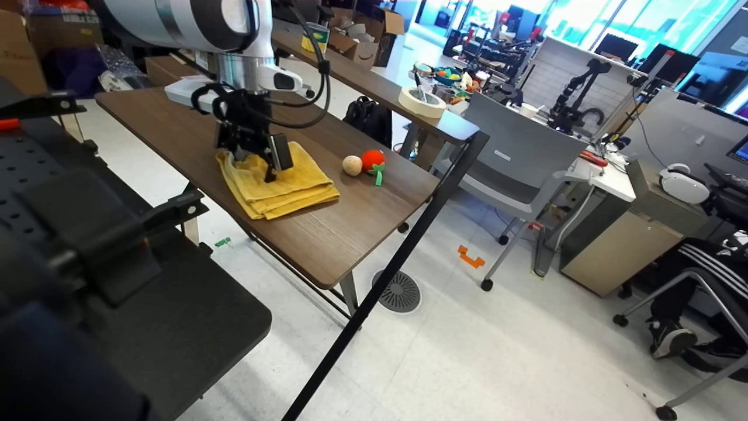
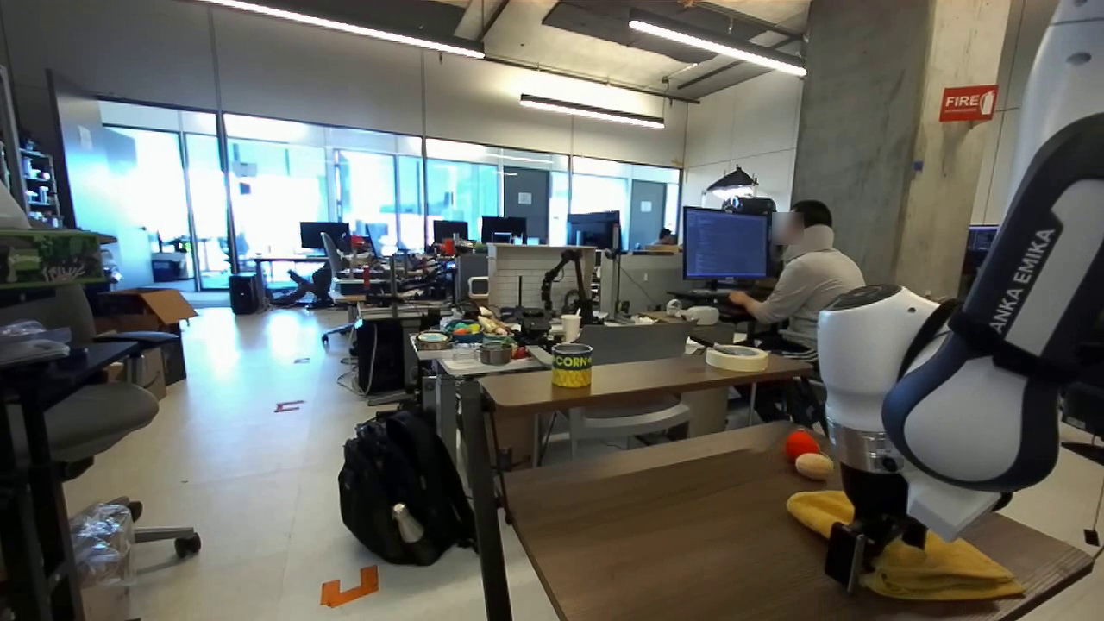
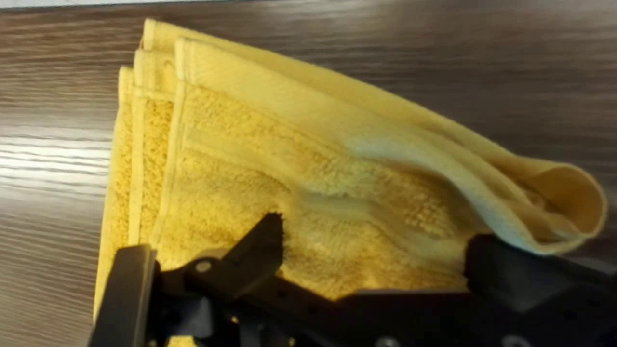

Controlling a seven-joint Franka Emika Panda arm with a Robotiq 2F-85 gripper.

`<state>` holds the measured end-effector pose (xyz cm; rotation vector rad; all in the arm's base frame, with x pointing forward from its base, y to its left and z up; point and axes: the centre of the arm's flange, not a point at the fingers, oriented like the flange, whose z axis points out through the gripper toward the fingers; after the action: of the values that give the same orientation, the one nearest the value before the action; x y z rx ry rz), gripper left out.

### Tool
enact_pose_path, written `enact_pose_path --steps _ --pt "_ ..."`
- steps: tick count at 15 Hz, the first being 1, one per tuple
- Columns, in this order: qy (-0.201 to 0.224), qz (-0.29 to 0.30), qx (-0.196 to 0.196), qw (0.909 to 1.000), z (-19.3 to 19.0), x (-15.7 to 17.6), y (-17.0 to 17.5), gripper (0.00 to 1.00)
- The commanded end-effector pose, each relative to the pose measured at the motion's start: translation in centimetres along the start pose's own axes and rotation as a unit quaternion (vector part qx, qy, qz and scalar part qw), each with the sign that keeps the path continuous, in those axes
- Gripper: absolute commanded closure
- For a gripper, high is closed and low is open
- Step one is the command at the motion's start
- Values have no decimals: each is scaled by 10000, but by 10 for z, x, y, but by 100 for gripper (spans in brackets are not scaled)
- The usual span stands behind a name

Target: Use the towel to wipe the table

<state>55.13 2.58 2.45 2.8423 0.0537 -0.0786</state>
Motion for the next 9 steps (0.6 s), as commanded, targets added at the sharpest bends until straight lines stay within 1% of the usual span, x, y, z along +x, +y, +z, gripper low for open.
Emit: enact_pose_path --steps 1,3,5,7,9 --pt "-216 557 -333 9977 53 5 21 0" --pt "-217 404 -142 9988 43 5 2 0" --pt "-176 60 158 9997 26 1 -29 0" --pt "-72 -437 477 9979 6 -10 -67 0" --pt "145 -938 643 9934 -13 -24 -114 0"
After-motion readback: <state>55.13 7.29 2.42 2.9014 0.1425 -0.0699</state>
